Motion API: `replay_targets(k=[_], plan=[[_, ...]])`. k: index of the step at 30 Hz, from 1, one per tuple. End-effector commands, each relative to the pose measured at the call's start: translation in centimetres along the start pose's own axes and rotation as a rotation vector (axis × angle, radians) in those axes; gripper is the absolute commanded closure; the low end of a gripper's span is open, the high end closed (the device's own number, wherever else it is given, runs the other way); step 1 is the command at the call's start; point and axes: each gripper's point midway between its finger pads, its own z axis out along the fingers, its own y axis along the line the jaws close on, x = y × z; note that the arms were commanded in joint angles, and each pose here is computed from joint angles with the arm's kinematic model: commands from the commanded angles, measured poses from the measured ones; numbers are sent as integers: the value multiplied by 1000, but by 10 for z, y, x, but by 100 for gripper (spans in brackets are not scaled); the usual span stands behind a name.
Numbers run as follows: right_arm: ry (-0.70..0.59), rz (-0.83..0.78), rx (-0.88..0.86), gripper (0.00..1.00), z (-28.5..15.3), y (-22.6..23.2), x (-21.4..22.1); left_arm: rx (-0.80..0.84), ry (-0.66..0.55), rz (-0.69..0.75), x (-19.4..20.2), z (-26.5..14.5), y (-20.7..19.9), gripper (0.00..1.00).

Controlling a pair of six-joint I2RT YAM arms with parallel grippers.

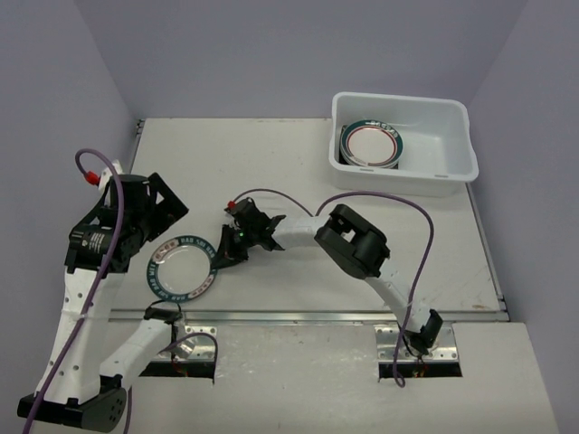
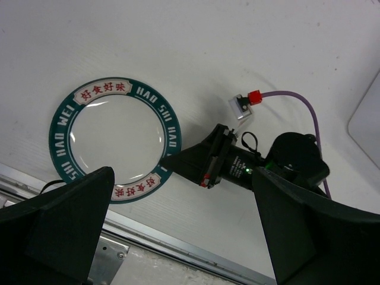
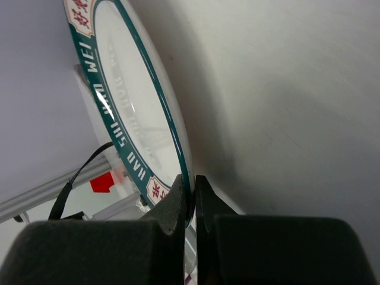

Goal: Place the plates into the plastic bin on the countertop

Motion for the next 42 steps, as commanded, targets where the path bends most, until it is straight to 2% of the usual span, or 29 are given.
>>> replay_targets(k=[1, 3, 4, 7, 9, 12, 17, 24, 26, 30, 32, 33, 37, 39, 40, 42], plan=[[-238, -41, -80, 100, -106, 69, -86, 33, -52, -2, -12, -1, -9, 0], [-310, -31, -88, 100, -154, 87, -108, 23, -48, 14, -10, 5, -8, 0], [-348, -14, -77, 100, -170, 80, -124, 29, -52, 13, -11, 6, -9, 0], [-537, 59, 14, 100, -272, 62, -168, 52, -31, 30, 1, 19, -11, 0], [-655, 148, 61, 100, -334, 39, -188, 74, -3, 43, 13, 29, -13, 0], [-835, 399, 66, 100, -422, -30, -218, 140, 42, 57, 26, 37, -23, 0], [-1089, 612, 118, 100, -526, -88, -247, 194, 76, 91, 39, 48, -31, 0], [-1340, 866, 279, 100, -583, -150, -252, 206, 96, 125, 43, 56, -34, 0], [-1341, 882, 282, 100, -583, -155, -259, 212, 106, 134, 44, 57, -35, 0], [-1246, 906, 317, 99, -567, -166, -270, 203, 108, 158, 45, 58, -33, 0], [-1228, 906, 322, 92, -562, -169, -268, 192, 108, 164, 45, 60, -31, 0], [-1225, 905, 322, 84, -560, -171, -267, 190, 111, 167, 46, 60, -30, 0], [-1213, 851, 296, 42, -559, -163, -270, 190, 135, 184, 51, 70, -33, 0], [-1181, 817, 301, 11, -559, -155, -270, 177, 166, 195, 56, 78, -32, 0], [-1162, 799, 307, 3, -557, -153, -269, 172, 175, 199, 58, 81, -32, 0], [-1118, 760, 307, 1, -552, -148, -262, 164, 187, 209, 59, 86, -33, 0]])
